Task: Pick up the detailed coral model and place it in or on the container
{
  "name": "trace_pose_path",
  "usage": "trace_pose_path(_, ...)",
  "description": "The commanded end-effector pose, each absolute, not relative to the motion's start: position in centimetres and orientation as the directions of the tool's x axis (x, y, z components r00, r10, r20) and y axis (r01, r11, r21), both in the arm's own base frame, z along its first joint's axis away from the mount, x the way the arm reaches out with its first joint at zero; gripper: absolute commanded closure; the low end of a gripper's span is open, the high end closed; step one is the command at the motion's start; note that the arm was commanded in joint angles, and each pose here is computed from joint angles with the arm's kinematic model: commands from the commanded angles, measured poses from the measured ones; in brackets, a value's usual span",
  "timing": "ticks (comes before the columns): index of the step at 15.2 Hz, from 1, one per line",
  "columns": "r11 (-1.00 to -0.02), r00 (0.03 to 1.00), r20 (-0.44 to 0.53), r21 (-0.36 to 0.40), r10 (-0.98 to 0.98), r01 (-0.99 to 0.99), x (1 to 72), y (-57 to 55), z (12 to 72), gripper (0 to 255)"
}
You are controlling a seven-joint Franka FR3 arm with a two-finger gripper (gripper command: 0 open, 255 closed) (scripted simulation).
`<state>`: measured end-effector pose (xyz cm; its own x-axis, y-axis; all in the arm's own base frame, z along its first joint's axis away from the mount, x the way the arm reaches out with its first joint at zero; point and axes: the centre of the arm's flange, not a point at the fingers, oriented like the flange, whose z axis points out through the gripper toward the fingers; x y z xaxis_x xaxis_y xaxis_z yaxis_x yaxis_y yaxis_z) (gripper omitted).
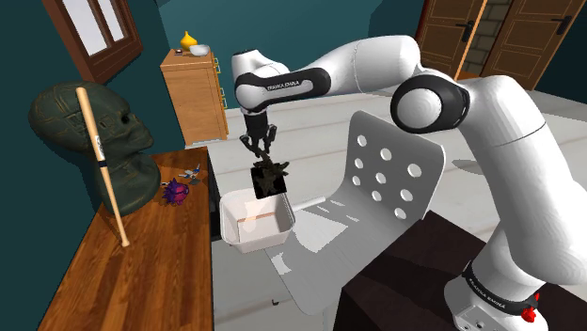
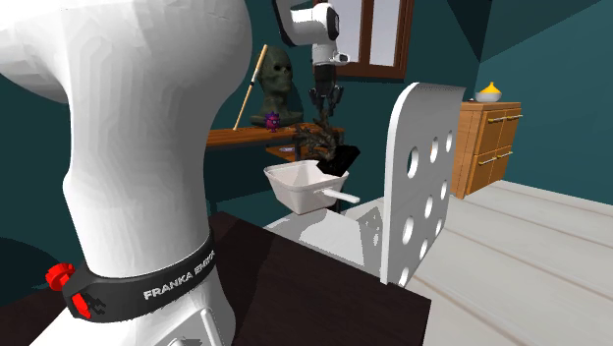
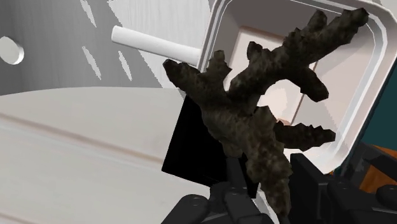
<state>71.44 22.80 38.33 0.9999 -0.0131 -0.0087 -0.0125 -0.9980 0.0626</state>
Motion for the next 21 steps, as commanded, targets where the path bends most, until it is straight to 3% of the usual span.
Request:
trace_pose_path(1, -0.997, 1.000, -0.024, 0.072, -0.017, -0.016, 71.4, 22.3, 36.1, 255)
trace_pose_path(12, -0.997, 1.000, -0.024, 0.072, -0.017, -0.016, 71.4, 22.3, 34.6, 255)
trace_pose_path(13, -0.997, 1.000, -0.024, 0.072, -0.017, -0.015, 71.3, 22.5, 34.5, 0)
trace_pose_path(18, -0.997, 1.000, -0.024, 0.072, -0.017, -0.016, 71.4, 22.3, 34.6, 0)
trace_pose_path(21, -0.997, 1.000, -0.024, 0.072, -0.017, -0.016, 71.5, 22.6, 38.5, 0)
